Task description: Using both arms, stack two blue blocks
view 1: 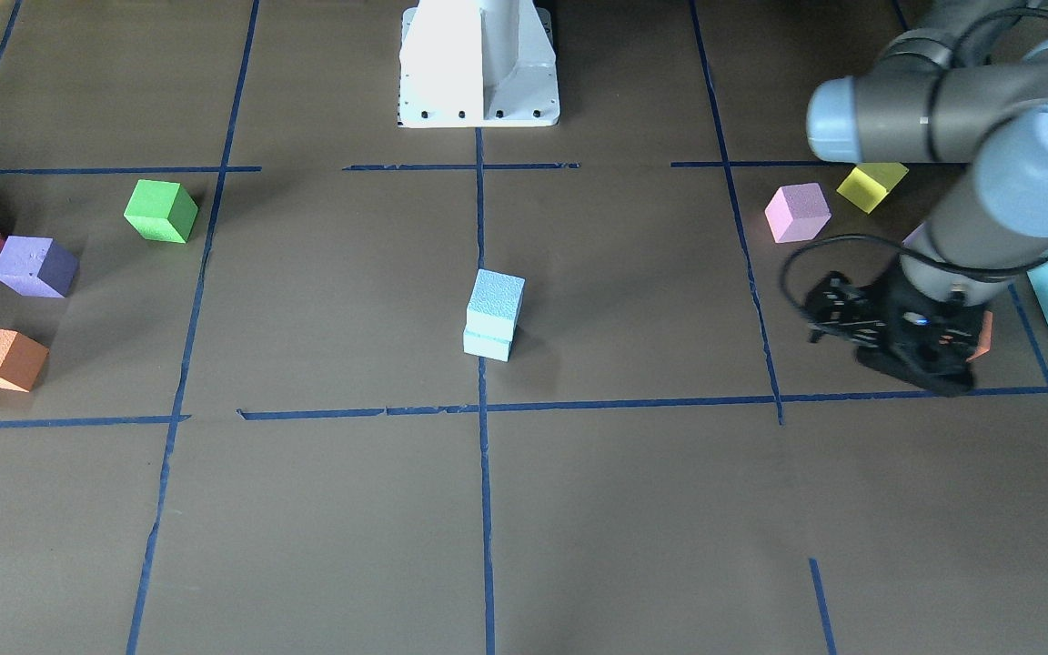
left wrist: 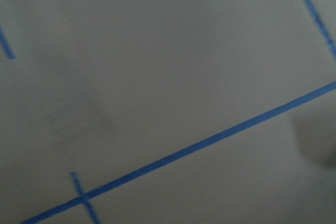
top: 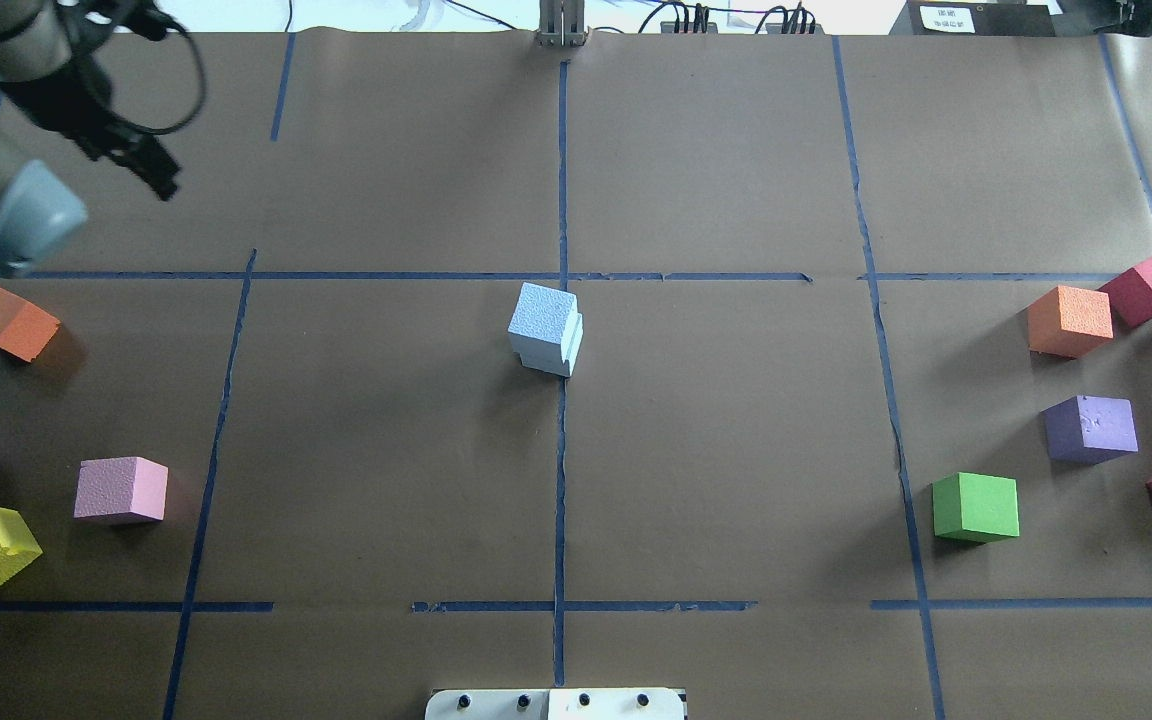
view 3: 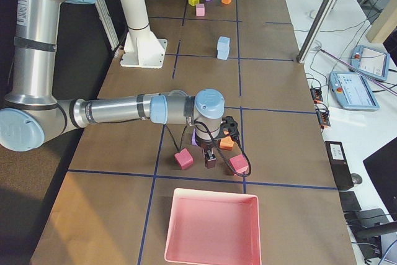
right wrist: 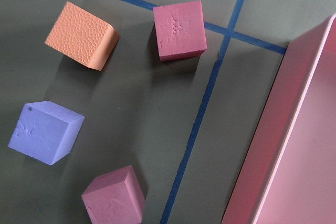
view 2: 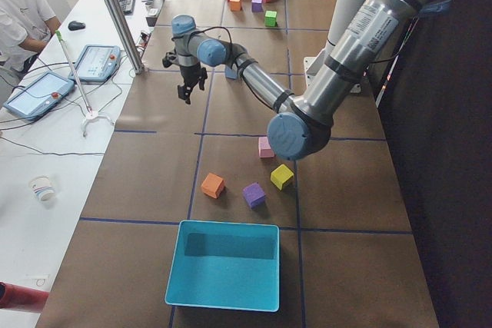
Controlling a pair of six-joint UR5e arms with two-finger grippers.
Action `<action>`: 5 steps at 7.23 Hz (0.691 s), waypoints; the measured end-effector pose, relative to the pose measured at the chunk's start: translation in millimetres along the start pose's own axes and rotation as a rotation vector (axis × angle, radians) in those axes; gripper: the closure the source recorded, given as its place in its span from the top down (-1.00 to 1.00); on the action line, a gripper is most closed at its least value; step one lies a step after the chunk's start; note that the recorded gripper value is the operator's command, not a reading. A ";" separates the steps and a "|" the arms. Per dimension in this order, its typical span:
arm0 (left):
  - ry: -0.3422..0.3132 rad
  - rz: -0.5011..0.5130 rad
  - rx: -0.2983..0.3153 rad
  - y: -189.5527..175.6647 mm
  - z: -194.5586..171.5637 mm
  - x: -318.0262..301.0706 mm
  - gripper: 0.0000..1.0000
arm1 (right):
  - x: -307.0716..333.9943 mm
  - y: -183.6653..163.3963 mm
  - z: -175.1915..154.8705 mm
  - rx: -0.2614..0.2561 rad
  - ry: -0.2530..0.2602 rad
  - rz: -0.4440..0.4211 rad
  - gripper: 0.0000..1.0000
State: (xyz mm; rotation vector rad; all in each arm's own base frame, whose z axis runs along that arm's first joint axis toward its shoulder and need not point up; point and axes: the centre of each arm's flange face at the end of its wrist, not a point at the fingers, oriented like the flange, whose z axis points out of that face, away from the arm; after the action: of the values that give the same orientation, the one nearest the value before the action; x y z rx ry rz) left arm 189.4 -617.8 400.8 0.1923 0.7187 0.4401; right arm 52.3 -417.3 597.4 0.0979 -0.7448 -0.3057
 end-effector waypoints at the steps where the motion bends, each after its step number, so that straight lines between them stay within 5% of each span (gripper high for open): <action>1: 0.010 -0.062 -0.012 74.7 8.4 -94.3 1.00 | 2.8 0.8 4.2 -0.009 -0.002 0.010 0.99; 3: -0.015 -0.150 0.068 223.2 32.1 -222.2 1.00 | 2.3 -0.6 12.7 -0.027 -0.005 0.025 0.99; 5: 0.040 -0.238 0.081 273.1 34.9 -252.6 1.00 | -0.8 -2.8 15.8 -0.034 -0.006 0.022 0.99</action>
State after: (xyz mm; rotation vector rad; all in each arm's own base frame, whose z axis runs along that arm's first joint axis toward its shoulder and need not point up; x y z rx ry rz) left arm -43.5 -489.3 663.1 0.1721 0.7891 0.1888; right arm 40.4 -419.3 607.9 0.0568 -0.7463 -0.2973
